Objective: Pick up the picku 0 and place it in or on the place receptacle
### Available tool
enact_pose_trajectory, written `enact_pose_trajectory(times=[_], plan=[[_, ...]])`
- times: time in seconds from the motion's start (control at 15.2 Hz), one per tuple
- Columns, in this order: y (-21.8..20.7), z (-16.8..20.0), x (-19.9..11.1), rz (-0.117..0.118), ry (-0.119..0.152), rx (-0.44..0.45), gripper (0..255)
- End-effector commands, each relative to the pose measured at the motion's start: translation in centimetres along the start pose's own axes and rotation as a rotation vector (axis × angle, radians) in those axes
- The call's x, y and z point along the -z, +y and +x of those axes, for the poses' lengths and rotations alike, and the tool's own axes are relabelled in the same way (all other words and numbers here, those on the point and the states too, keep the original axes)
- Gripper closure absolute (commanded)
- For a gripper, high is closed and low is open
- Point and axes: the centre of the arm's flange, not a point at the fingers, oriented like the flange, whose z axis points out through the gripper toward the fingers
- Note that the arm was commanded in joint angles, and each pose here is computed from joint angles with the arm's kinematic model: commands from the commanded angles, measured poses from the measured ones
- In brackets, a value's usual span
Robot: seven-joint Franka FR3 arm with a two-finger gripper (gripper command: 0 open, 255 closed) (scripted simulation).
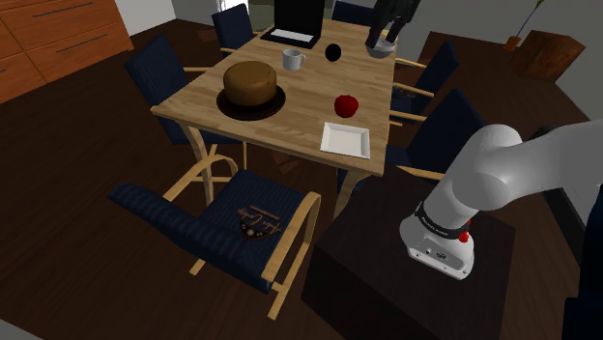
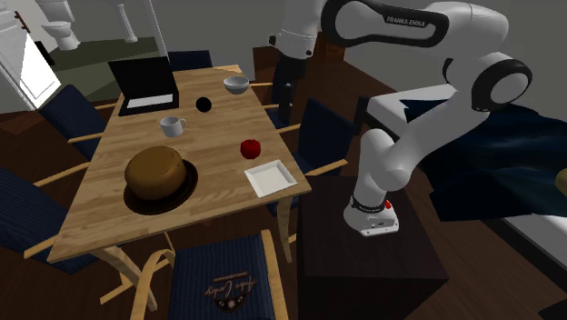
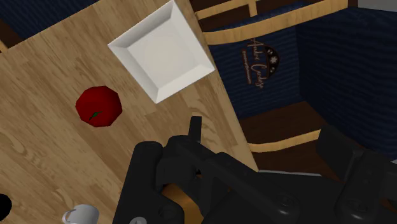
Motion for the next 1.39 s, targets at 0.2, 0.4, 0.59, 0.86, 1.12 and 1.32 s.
enact_pose_trajectory(times=[0.2,0.4,0.59,0.86,1.12,1.32], plan=[[2.7,1.5,-2.6,-0.005,-0.016,0.026,0],[5.3,3.0,-5.2,-0.009,-0.031,0.052,0],[7.9,4.5,-7.8,-0.014,-0.047,0.078,0],[11.3,6.5,-11.3,-0.020,-0.068,0.113,0],[14.7,8.6,-14.8,-0.027,-0.089,0.148,0],[17.2,10.3,-17.5,-0.031,-0.105,0.174,0]])
